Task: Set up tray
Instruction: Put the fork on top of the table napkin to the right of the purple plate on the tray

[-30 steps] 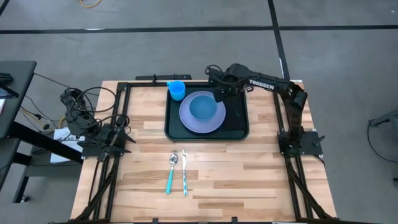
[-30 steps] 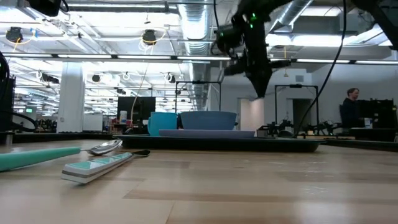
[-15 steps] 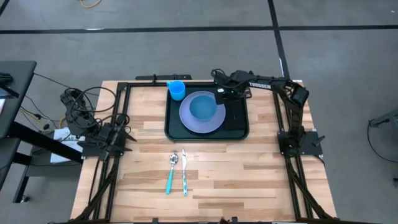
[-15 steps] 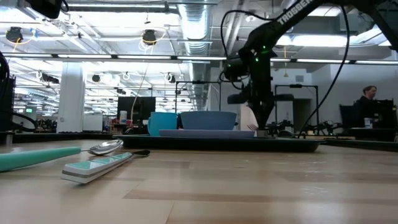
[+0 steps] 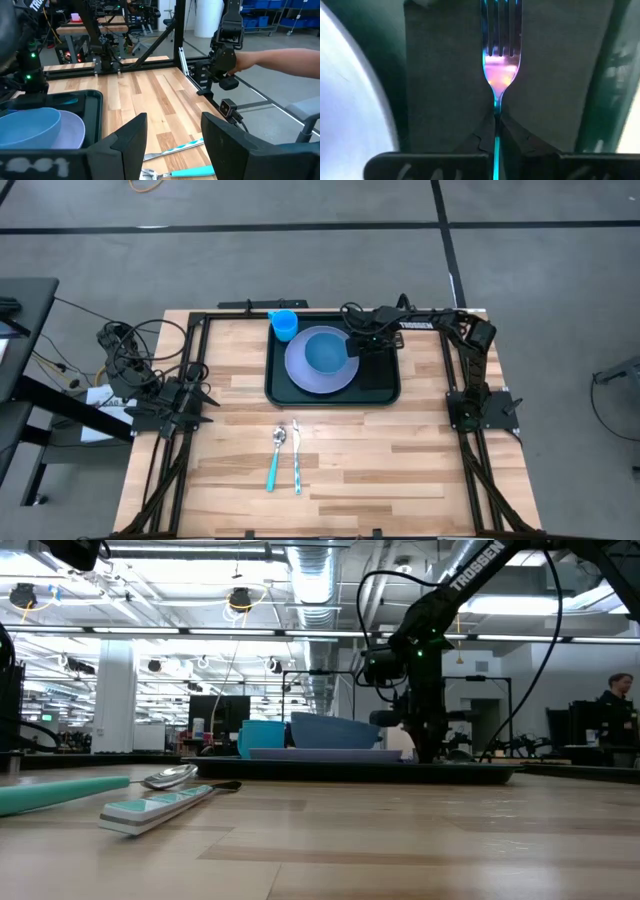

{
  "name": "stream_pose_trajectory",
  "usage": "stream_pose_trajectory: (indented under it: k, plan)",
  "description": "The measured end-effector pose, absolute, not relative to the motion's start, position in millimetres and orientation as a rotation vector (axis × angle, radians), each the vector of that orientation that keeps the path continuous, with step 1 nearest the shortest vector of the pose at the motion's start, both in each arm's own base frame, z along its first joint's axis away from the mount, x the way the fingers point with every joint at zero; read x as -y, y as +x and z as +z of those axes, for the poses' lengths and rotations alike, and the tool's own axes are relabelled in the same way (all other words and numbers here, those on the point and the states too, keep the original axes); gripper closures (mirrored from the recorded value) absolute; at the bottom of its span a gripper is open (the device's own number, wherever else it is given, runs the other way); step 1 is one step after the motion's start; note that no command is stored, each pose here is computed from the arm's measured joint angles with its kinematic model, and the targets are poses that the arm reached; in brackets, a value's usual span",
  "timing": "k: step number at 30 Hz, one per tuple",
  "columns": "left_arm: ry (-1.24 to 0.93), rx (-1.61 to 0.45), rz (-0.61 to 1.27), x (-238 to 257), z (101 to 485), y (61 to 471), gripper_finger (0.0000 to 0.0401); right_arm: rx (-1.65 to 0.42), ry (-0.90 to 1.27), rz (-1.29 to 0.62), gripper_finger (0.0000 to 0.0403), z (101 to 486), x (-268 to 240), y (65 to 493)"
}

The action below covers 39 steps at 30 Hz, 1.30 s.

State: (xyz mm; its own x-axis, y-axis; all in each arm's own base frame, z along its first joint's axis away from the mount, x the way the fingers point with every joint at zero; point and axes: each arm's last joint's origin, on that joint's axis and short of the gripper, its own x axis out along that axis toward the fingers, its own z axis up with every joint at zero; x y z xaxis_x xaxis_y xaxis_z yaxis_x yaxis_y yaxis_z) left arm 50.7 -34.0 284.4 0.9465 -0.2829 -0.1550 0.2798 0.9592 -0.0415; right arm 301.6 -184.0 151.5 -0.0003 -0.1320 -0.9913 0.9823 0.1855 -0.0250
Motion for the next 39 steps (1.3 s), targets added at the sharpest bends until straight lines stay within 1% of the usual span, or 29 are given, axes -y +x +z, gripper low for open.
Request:
stream_pose_trajectory:
  k: [7, 39]
  plan:
    - [-0.019, -0.161, -0.285, 34.0, 284.4, 50.7, 0.0226, -1.172, 0.995, -1.144, 0.0399, 148.4, 184.1, 302.3]
    - [-0.018, -0.159, -0.275, 33.7, 284.4, 50.8, 0.0226, -1.193, 0.992, -1.149, 0.0399, 148.3, 185.4, 299.4]
